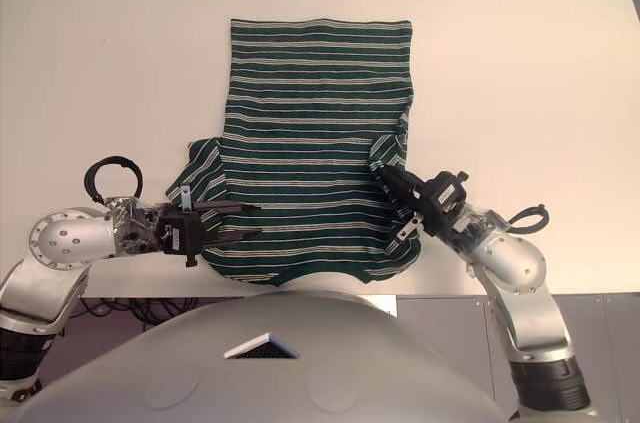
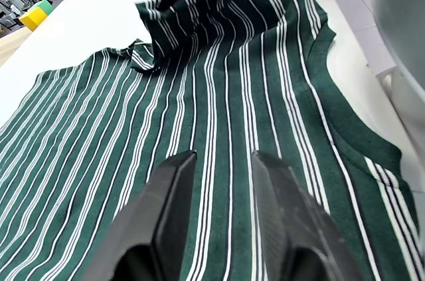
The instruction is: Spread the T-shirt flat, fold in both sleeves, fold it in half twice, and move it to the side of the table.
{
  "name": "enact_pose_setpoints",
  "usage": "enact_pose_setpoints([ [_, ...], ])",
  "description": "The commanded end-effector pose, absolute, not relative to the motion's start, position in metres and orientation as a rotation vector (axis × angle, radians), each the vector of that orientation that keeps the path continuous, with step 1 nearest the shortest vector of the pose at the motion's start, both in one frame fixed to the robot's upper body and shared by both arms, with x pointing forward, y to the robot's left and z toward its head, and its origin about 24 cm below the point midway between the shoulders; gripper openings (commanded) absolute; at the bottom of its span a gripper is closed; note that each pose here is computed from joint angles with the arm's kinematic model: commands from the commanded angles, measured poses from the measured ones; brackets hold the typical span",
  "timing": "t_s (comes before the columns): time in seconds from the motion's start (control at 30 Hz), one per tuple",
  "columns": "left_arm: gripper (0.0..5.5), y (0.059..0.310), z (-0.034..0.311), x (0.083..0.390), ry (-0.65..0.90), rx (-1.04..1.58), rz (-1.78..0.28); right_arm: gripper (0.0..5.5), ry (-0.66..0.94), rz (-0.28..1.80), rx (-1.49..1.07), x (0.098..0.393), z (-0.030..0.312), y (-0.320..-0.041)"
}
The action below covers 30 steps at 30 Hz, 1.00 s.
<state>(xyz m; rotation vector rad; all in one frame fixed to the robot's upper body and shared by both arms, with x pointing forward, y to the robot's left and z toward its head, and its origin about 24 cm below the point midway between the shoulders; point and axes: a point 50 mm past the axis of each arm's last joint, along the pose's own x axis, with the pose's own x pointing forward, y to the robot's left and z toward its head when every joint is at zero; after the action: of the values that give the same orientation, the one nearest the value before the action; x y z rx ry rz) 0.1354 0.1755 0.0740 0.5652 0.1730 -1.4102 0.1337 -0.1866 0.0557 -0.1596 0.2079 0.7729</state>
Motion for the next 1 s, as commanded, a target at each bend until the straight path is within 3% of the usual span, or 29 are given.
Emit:
enact_pose_setpoints([
  [0.03,1.48,0.174,0.074,0.138,0.159,0.59,-1.412,0.01,0.21,0.715,-0.133,0.136,0.059,-0.196],
  [0.33,1.48,0.176,0.074,0.137,0.161,0.603,-1.415,0.01,0.372,0.507,-0.088,0.106,0.062,-0.268],
  [0.53,1.48,0.177,0.075,0.137,0.156,0.607,-1.416,0.01,0.469,0.387,0.02,0.089,0.053,-0.273],
  [0.7,1.48,0.179,0.076,0.136,0.155,0.611,-1.413,0.01,0.524,0.15,0.316,0.095,0.045,-0.282],
  [1.0,1.48,0.18,0.08,0.136,0.147,0.618,-1.413,0.01,0.469,-0.019,0.775,0.084,0.052,-0.284],
])
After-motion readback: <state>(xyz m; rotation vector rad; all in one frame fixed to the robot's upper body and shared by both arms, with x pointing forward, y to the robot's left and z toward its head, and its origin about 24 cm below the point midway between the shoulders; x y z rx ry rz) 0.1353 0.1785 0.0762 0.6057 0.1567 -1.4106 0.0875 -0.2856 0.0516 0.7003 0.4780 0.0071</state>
